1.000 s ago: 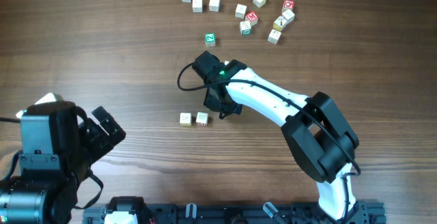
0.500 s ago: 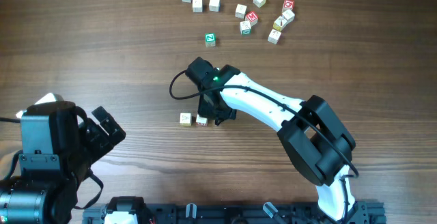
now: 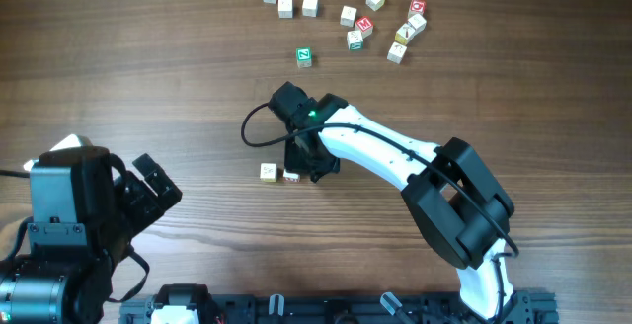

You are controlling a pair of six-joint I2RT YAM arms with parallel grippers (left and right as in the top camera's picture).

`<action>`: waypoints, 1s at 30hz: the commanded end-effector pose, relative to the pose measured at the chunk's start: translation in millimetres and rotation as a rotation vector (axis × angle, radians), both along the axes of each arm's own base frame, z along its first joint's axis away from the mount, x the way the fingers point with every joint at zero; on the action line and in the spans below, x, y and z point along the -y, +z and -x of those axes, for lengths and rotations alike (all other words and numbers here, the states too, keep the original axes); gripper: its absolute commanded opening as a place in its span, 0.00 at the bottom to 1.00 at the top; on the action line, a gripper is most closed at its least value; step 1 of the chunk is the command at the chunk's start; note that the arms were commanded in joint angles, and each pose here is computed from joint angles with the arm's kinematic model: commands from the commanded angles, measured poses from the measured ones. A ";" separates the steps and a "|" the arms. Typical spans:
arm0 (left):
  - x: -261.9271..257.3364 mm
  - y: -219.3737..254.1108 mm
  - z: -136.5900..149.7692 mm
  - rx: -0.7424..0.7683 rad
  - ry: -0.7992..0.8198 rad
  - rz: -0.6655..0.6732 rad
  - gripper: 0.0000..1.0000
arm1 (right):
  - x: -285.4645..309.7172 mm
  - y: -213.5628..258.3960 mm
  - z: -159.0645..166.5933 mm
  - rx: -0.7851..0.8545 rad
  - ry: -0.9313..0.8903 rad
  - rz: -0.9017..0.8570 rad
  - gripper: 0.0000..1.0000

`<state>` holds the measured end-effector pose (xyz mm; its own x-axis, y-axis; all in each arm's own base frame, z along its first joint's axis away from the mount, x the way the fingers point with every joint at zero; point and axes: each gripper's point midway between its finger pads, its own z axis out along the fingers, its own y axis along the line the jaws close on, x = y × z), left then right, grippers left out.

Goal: Form a horizontal line
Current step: 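Nudge the H block flush beside the J block with the right gripper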

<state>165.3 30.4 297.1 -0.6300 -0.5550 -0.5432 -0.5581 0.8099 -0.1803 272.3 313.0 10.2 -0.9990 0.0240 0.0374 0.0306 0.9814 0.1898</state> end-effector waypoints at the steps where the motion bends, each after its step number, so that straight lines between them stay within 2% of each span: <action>1: 0.4 0.9 0.1 0.005 0.001 0.007 1.00 | -4.4 0.3 3.8 -0.011 0.026 -0.020 0.05; 10: 0.4 0.9 0.1 0.005 0.001 0.007 1.00 | -16.0 3.3 4.8 -0.013 0.081 -0.082 0.05; 30: 0.4 0.9 0.1 0.005 0.001 0.007 1.00 | -22.7 5.5 7.3 -0.036 0.065 -0.119 0.04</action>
<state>165.3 30.4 297.1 -0.6300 -0.5550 -0.5432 -0.5581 0.8099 -0.1803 267.7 332.5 15.3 -0.9972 -0.0407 0.0633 -0.0204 0.9562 0.2922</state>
